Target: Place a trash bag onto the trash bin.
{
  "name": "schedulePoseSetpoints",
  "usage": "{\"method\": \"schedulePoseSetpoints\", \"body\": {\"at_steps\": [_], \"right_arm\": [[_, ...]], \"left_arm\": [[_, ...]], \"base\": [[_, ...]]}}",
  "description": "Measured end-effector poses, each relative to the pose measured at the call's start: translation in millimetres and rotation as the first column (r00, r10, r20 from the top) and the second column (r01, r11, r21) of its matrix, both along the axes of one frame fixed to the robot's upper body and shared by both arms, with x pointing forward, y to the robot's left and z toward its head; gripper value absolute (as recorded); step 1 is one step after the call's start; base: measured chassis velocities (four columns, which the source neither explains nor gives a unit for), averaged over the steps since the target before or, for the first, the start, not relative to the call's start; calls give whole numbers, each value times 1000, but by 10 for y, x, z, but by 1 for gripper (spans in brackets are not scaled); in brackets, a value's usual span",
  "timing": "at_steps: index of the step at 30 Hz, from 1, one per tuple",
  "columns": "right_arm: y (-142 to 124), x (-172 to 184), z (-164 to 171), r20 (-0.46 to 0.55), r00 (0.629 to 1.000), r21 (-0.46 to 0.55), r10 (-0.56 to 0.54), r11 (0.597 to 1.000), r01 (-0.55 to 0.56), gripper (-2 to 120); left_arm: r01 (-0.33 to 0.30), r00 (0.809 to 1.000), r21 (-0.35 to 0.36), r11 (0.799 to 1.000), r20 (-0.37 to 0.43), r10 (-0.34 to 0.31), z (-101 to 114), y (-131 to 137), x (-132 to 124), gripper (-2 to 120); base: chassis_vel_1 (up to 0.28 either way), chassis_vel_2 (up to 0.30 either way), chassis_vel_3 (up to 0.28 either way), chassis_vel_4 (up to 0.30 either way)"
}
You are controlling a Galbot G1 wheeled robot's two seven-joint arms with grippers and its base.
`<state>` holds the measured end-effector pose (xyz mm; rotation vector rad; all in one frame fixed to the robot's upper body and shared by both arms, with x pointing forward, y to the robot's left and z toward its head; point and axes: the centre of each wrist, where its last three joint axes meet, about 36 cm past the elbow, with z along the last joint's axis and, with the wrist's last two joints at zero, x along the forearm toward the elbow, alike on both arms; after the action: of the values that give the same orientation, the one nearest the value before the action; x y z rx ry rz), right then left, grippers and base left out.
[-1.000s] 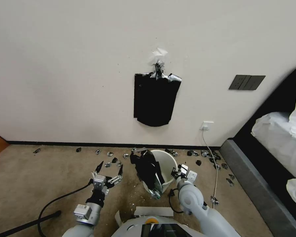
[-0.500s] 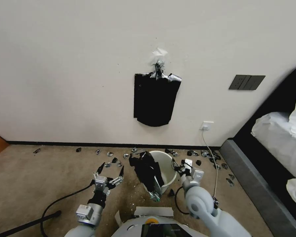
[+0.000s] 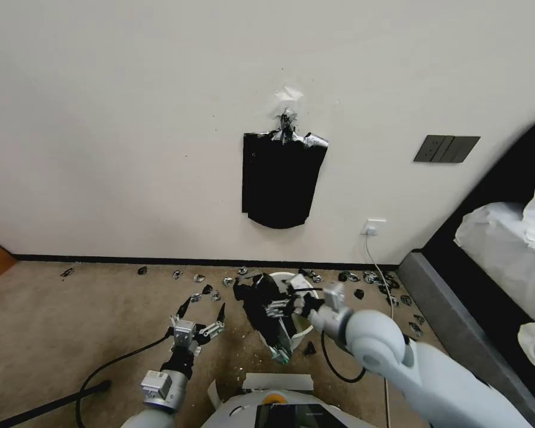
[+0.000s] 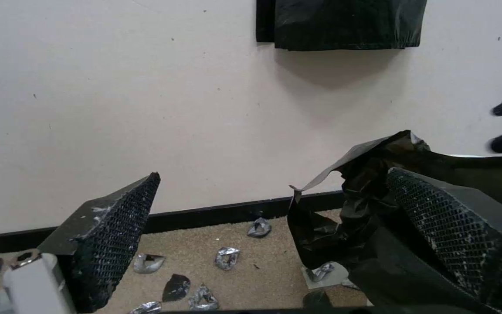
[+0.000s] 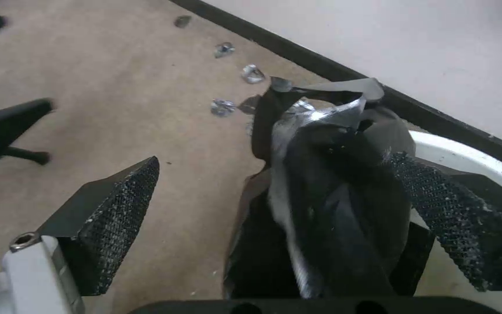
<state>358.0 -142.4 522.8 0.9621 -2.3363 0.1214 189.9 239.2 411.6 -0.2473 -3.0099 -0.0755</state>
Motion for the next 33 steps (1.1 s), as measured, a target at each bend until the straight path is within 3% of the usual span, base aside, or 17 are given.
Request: {"method": "schedulePoseSetpoints", "body": {"at_steps": [3, 6, 10, 14, 24, 28, 33], "right_arm": [[54, 52, -41, -1, 1000, -27, -17, 999, 17, 95], [74, 73, -84, -14, 1000, -53, -13, 999, 12, 79], [105, 94, -139, -31, 999, -67, -5, 998, 3, 69], [160, 128, -214, -62, 998, -69, -3, 998, -1, 50], [152, 182, -237, -55, 998, -92, -5, 996, 0, 17], [149, 179, -247, -55, 998, -100, -2, 995, -4, 4], [98, 199, -226, -20, 999, -114, -32, 993, 29, 0]], "left_arm": [[5, 1000, 1, 1000, 1, -5, 0, -6, 3, 100], [11, 1000, 7, 1000, 7, -11, -2, -26, 1, 100], [16, 1000, 9, 1000, 10, -16, -6, -27, 8, 100], [14, 999, 13, 1000, 30, -15, -27, -14, 54, 100], [42, 999, 23, 999, 13, -42, -17, -58, 121, 100], [59, 998, 32, 998, -25, -58, 17, -103, 139, 100], [63, 980, 33, 997, -193, -56, 212, -256, 180, 100]], "base": [[0, 0, 0, 0], [0, 0, 0, 0], [0, 0, 0, 0], [0, 0, 0, 0], [0, 0, 0, 0], [0, 0, 0, 0], [0, 0, 0, 0]]}}
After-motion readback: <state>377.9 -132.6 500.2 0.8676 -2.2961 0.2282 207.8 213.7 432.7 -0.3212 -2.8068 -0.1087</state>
